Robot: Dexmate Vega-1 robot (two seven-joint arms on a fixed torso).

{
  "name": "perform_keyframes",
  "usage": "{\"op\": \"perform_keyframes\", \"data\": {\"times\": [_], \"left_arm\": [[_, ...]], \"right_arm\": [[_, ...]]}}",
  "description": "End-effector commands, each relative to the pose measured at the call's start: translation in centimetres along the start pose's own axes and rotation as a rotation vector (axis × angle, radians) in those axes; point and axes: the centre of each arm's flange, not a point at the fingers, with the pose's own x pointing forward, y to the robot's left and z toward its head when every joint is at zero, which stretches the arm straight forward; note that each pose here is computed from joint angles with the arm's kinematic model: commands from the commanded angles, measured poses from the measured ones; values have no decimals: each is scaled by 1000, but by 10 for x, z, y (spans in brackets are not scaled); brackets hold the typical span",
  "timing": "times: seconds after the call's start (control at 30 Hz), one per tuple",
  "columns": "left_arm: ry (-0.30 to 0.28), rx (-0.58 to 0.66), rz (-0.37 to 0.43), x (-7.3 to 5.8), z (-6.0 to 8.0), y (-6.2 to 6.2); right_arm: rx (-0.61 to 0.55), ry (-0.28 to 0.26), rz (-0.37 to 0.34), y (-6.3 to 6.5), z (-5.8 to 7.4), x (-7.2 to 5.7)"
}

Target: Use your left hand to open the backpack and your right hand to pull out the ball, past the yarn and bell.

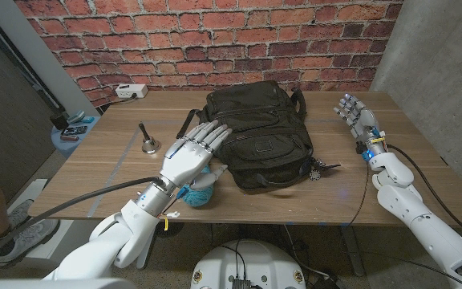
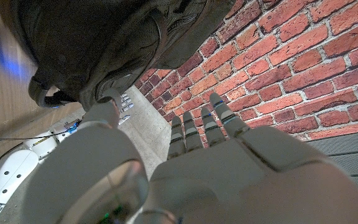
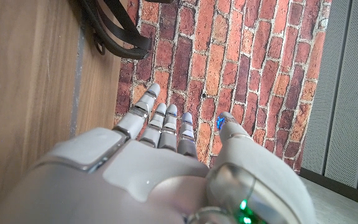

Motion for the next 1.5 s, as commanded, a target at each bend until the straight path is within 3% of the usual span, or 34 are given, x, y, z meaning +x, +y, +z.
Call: {"op": "perform_keyframes", "data": {"times": [0.03,0.4,1.07,1.5], "left_arm": [[-33,70,3,1,5,-4],[-63,94,4,9,7,-10],[-34,129,21,3,12,-23],[-32,127,71,2,19,-37]], "right_arm": [[25,-14,-15,-5,-5,-7],[41,-20,-20,-9,-9,-8],[40,-19,-24,-18,-12,-7],[52,-28,-30,-23,-16,-14]]}}
